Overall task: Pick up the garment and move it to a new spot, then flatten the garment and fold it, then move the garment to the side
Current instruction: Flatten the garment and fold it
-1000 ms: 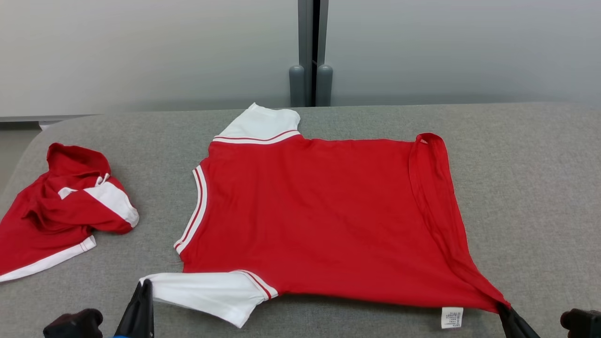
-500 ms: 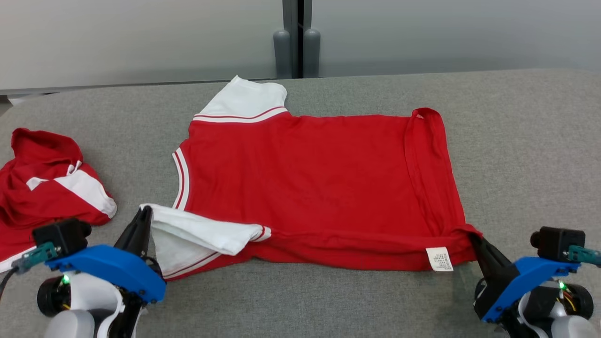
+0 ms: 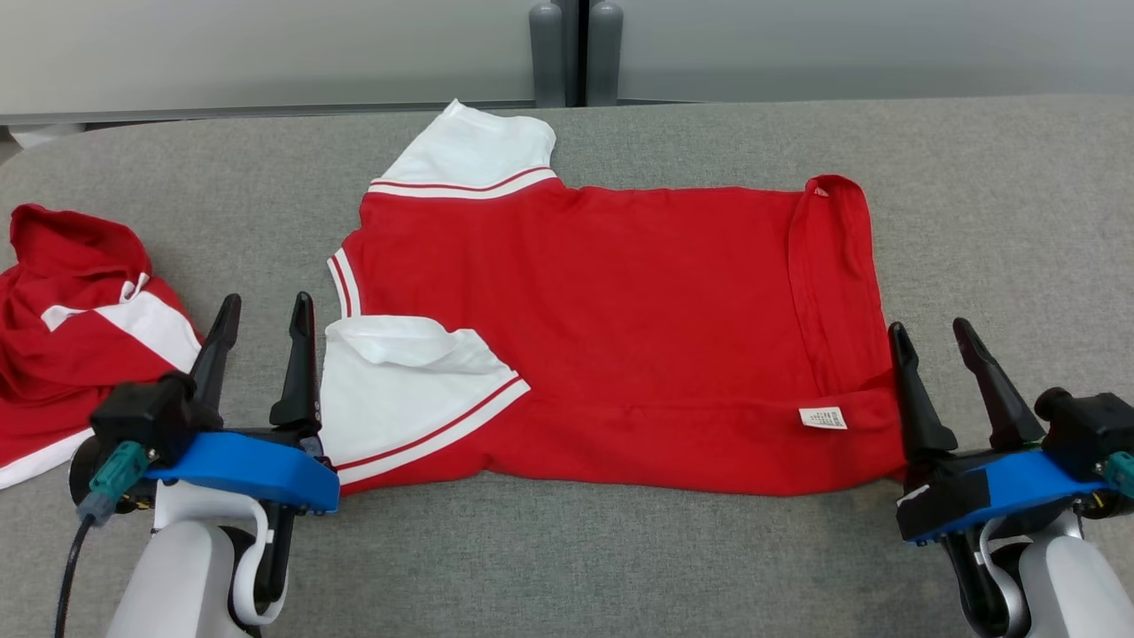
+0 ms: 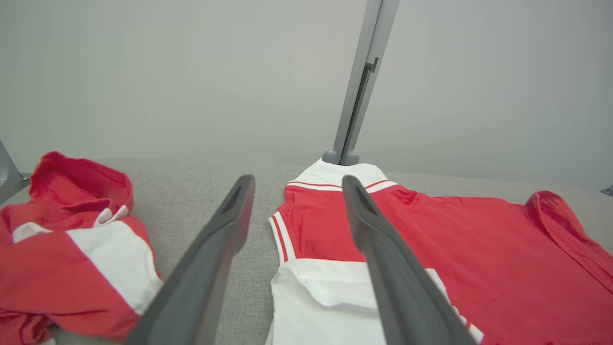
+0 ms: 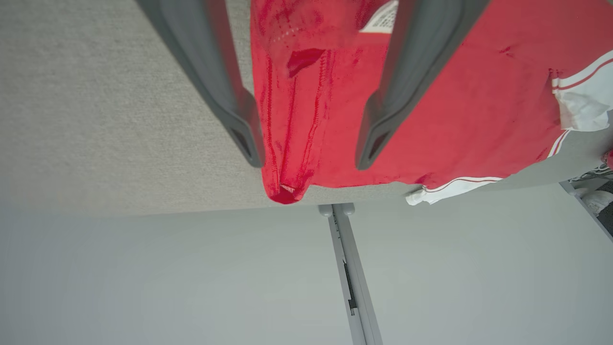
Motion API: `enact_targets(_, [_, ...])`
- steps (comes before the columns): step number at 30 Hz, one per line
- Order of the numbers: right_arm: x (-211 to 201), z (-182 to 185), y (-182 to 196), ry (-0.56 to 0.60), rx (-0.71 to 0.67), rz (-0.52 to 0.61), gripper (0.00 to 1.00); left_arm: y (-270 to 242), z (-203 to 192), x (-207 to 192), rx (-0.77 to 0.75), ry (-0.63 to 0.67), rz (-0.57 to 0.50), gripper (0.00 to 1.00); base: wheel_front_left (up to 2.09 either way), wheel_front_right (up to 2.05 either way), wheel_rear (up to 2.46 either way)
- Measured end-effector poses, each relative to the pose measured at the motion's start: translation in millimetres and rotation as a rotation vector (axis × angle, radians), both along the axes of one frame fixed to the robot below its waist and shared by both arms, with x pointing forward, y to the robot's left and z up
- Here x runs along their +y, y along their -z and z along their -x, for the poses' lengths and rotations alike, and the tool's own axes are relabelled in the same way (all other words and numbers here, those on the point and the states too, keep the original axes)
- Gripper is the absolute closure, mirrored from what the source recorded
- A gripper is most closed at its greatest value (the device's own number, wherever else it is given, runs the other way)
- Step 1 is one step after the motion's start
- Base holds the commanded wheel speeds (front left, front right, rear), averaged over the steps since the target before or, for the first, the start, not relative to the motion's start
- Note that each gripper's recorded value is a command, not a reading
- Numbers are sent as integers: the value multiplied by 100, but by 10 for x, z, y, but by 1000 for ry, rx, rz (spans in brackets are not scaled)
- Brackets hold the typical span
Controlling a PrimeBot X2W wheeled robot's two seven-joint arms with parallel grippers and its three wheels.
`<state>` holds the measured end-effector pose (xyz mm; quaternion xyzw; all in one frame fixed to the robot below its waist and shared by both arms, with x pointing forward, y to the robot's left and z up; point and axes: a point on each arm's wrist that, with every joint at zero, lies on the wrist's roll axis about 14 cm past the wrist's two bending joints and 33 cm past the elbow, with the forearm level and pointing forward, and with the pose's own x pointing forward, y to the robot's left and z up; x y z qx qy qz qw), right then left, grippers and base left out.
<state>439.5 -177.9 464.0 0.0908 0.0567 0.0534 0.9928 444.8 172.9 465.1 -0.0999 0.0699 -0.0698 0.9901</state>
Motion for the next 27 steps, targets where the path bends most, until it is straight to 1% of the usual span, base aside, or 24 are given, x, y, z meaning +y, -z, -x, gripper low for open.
enact_targets(4, [24, 11, -217, -13, -113, 51, 0, -171, 10, 63, -121, -23, -90, 0, 0, 0, 0])
enact_targets(9, [25, 161, -372, -17, -163, 85, 0, -253, 159, 67, -168, -39, -139, 0, 0, 0, 0])
enact_targets(14, [5, 363, -367, -8, -143, 96, 0, -212, 352, 54, -157, -38, -168, 0, 0, 0, 0])
enact_targets(19, [22, 529, -310, 6, -107, 87, 0, -164, 477, 53, -131, -44, -171, 0, 0, 0, 0])
enact_targets(24, [29, 550, -283, 11, -93, 78, 0, -136, 496, 41, -112, -38, -172, 0, 0, 0, 0])
enact_targets(27, [18, 550, -237, 16, -73, 77, 0, -52, 500, -10, -74, -14, -161, 0, 0, 0, 0])
